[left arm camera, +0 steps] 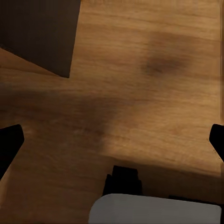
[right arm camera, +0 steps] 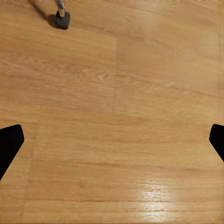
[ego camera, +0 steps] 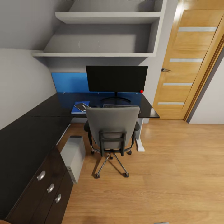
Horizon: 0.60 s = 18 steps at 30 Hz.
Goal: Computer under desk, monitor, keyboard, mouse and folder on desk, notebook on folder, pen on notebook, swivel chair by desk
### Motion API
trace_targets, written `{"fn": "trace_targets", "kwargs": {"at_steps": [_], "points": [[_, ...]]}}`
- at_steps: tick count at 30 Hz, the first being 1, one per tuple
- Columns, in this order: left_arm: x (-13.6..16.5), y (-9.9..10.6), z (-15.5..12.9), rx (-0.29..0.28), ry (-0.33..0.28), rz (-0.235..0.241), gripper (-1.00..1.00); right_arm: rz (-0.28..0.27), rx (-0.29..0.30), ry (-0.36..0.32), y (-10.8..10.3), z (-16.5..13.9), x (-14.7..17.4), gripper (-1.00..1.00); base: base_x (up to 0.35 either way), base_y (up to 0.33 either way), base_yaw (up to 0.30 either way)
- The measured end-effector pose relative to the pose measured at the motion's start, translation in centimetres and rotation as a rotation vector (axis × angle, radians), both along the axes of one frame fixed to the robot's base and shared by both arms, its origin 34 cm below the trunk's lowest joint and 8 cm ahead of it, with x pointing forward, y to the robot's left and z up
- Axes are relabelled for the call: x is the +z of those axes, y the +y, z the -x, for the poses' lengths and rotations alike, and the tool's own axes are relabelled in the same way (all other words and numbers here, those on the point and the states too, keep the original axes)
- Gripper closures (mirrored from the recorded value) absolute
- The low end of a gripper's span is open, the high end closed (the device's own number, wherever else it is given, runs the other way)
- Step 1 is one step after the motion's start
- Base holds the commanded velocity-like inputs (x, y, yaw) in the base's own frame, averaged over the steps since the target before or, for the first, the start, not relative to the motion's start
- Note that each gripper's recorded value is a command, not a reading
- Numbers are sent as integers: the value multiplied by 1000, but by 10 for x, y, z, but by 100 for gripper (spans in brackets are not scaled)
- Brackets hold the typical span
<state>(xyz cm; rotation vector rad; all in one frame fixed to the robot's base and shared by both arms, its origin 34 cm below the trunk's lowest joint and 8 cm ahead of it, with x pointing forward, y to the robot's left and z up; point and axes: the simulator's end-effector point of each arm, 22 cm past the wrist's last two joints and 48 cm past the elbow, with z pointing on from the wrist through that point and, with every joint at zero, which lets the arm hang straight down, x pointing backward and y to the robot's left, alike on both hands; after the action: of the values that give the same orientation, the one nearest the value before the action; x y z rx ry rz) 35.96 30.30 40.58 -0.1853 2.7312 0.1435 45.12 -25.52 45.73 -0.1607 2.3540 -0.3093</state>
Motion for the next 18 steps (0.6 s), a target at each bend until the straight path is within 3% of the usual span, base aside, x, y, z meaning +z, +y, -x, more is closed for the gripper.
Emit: {"fn": "trace_targets", "kwargs": {"at_steps": [18], "points": [[33,-2,-3,-2,-4,4,-100,0,0,1,0,-2,32,-100,0,0,0]]}}
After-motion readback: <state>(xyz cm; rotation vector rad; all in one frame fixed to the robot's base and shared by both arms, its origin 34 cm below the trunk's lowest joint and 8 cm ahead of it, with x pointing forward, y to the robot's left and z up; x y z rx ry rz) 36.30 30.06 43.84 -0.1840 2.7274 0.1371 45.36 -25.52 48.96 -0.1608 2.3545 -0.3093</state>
